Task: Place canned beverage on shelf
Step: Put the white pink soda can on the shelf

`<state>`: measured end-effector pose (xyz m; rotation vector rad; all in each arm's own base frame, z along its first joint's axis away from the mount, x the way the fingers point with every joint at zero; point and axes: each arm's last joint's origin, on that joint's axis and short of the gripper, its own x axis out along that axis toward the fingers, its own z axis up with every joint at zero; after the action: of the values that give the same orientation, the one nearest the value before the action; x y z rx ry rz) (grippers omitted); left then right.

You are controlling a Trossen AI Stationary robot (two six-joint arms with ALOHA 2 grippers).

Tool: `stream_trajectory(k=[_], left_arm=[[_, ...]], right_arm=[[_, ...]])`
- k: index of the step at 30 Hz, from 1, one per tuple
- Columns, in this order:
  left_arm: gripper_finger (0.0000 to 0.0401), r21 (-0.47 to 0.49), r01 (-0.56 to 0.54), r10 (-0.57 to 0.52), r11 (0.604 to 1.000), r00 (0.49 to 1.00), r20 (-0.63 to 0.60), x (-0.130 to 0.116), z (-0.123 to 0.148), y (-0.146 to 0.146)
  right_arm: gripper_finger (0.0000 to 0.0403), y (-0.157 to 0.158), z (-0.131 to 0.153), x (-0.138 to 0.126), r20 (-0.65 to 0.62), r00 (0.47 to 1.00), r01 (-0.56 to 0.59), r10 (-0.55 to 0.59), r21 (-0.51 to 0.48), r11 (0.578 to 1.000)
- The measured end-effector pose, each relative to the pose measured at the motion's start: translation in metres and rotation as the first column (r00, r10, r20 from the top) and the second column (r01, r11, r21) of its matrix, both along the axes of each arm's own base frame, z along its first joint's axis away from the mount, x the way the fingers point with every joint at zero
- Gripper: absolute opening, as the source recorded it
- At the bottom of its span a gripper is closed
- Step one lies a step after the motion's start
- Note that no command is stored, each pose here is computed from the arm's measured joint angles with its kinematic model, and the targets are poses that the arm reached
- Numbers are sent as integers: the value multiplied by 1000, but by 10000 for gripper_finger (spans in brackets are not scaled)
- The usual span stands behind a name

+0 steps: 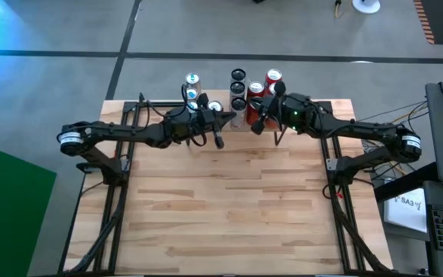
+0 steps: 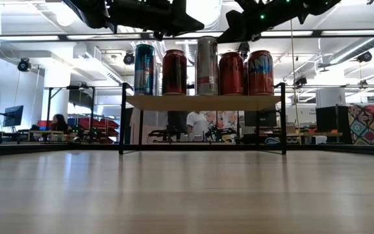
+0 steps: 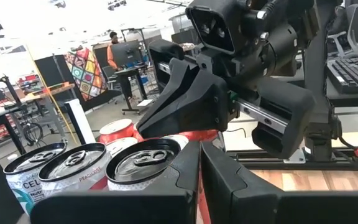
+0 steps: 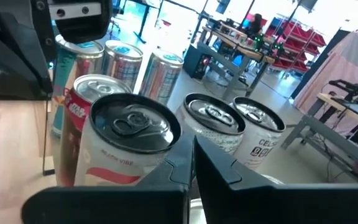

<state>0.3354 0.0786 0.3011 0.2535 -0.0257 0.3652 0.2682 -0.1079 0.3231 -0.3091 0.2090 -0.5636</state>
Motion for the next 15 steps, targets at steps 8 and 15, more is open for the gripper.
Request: stream_trajectory(k=[8, 15], left_arm=[[0, 4, -29, 29, 1000, 999, 43, -1, 4, 1], [0, -13, -58, 59, 998, 996, 67, -3, 5, 9]], right_arm=[[9, 0, 9, 0, 12, 1000, -5, 5, -3, 1000], [9, 0, 7, 1, 0, 1000, -18, 18, 23, 1000]])
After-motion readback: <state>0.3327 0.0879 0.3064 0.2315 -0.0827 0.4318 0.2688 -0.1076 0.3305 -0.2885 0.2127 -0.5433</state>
